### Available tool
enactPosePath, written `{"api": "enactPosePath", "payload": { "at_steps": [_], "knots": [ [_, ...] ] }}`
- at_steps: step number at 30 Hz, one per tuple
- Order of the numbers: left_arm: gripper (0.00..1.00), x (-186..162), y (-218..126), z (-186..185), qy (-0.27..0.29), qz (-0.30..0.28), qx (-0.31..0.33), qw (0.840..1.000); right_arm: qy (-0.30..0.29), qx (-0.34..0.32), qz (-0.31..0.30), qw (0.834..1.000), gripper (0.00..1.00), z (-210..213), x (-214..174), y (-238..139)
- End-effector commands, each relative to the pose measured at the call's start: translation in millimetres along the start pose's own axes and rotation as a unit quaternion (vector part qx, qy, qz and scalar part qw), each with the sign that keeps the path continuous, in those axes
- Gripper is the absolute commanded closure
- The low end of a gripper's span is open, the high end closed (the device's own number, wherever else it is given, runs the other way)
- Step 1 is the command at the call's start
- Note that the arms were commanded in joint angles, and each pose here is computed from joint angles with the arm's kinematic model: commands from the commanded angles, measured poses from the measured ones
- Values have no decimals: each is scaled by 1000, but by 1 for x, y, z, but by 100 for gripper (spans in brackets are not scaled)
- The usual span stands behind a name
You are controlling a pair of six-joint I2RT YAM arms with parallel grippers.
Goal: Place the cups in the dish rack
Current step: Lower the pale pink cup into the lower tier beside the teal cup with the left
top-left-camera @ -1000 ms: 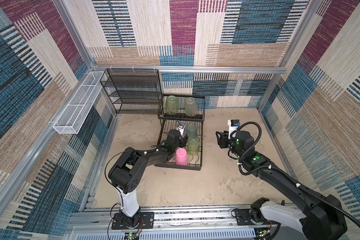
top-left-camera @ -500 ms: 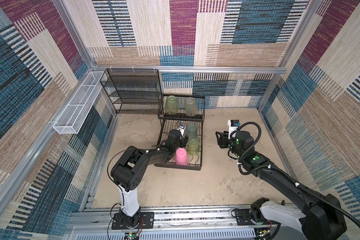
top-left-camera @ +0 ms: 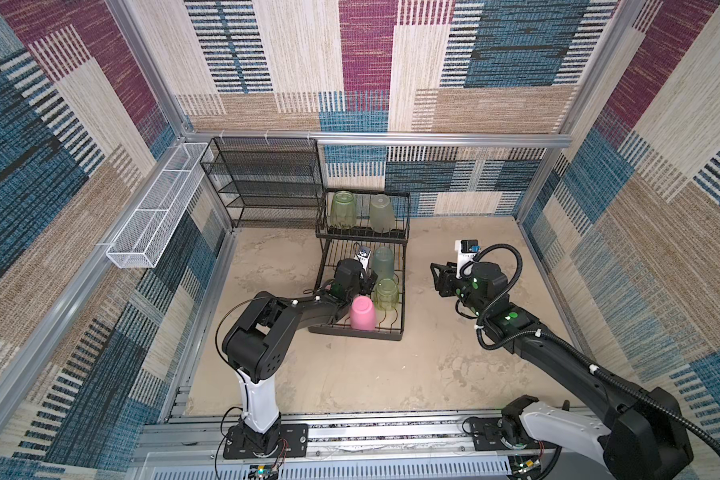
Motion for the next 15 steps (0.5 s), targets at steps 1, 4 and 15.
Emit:
{"api": "enactPosePath", "payload": {
  "at_steps": [1,4,15],
  "knots": [
    [14,3,-2,5,13,-4,13,1000,0,12,-11,1000,46,4,5,-1],
    [13,6,-5,7,12,-10,17,1000,1,14,-10,1000,46,5,5,-1],
    [12,13,-13,11,19,-26,33,999,1,16,-9,1000,46,6,5,0]
  ]
}}
Point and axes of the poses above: each gripper's point midway between its finger pads, its own y axis out along the fingers, its own z axis along the line the jaws close on, x = y × z, the point moved 2 cm from there along -y, back along the fingers, and after that the axes turned 11 degrees about y, right-handed, at the moved point
